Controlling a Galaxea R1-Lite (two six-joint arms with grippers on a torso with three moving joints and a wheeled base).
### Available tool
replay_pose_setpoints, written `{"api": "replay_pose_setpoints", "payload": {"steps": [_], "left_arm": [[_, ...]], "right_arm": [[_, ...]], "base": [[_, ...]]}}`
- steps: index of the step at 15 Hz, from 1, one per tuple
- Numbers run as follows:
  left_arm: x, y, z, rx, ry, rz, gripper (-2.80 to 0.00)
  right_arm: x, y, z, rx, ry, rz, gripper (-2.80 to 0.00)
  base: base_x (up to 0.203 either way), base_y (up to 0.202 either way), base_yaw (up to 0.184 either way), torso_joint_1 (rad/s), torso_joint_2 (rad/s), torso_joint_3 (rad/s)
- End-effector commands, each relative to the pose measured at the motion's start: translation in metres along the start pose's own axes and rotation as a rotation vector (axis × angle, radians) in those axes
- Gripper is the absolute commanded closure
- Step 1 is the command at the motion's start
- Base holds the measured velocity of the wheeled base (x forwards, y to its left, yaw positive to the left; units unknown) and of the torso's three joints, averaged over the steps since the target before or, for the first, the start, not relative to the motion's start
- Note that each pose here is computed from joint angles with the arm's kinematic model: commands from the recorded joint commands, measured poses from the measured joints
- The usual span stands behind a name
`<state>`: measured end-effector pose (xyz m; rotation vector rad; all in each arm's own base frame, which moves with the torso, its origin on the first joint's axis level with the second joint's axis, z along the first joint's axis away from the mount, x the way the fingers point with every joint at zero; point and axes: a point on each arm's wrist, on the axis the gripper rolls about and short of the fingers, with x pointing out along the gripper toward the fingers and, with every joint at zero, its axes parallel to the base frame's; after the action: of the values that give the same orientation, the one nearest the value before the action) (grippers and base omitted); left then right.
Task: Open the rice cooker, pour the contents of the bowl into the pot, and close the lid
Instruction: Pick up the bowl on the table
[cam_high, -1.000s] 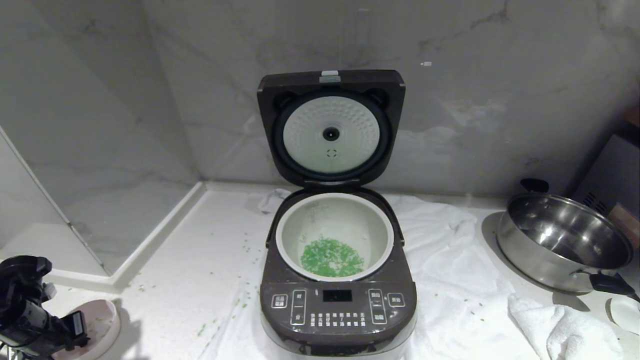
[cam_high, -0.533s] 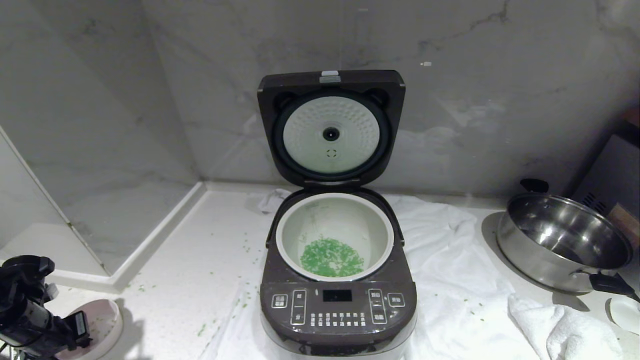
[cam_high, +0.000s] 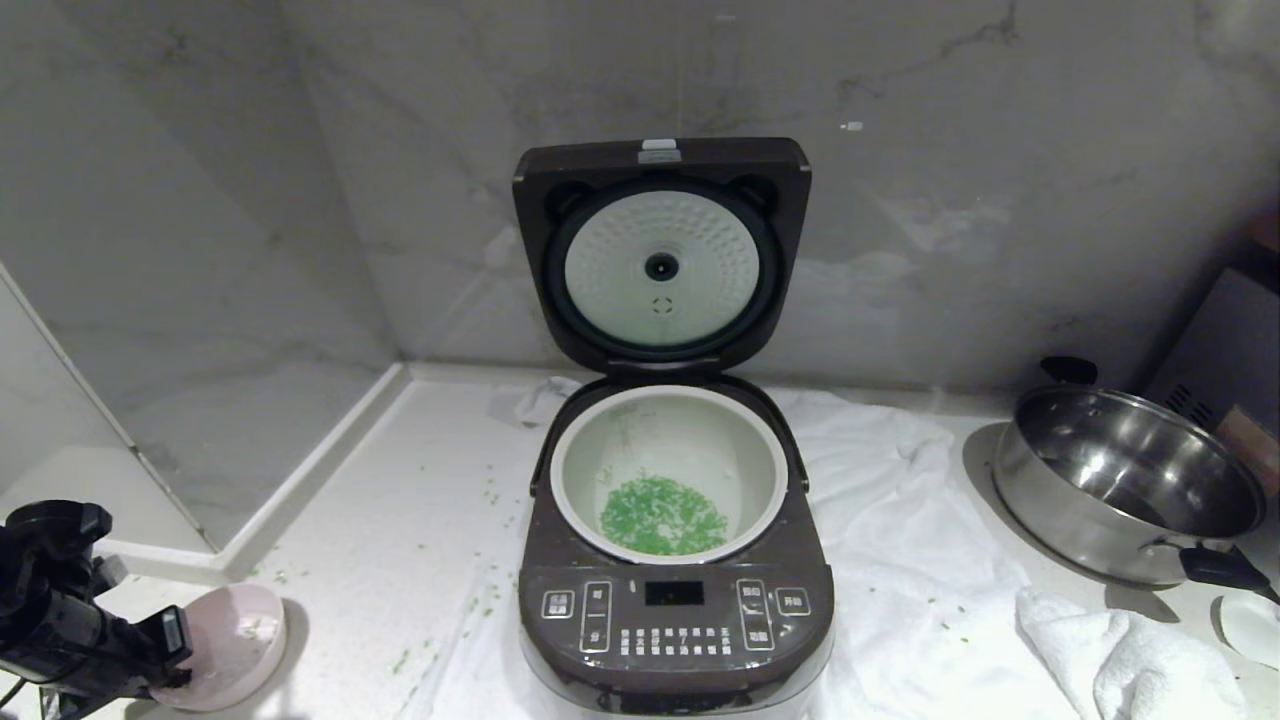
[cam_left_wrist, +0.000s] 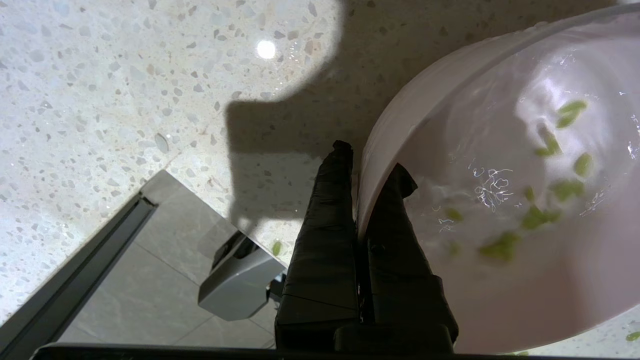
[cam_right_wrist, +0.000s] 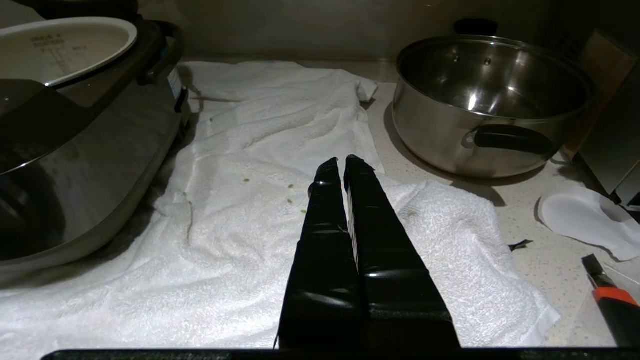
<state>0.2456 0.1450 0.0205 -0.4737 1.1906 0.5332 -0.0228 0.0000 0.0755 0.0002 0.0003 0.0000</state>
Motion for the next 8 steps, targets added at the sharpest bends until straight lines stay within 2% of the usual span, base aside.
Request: {"api": "replay_pose_setpoints", "payload": {"steps": [1,5,8], "left_arm": [[0.000,-0.001,0.000,0.001,-0.003,0.001,0.00],[-0.002,-0.007,-0.001,0.020,0.004,-0.005,0.00],[-0.009,-0.017,0.005,0.016,0.053,-0.007,0.00]], "right_arm": [[0.000,0.000,0.000,0.000,0.000,0.000,0.00],[0.000,0.000,0.000,0.001,0.001,0.000,0.00],[0.000,0.000,0.000,0.000,0.000,0.000,0.00]], "base": [[0.000,0.000,0.000,0.000,0.00,0.000],[0.000,0.000,0.000,0.000,0.00,0.000],[0.000,0.000,0.000,0.000,0.00,0.000]]}}
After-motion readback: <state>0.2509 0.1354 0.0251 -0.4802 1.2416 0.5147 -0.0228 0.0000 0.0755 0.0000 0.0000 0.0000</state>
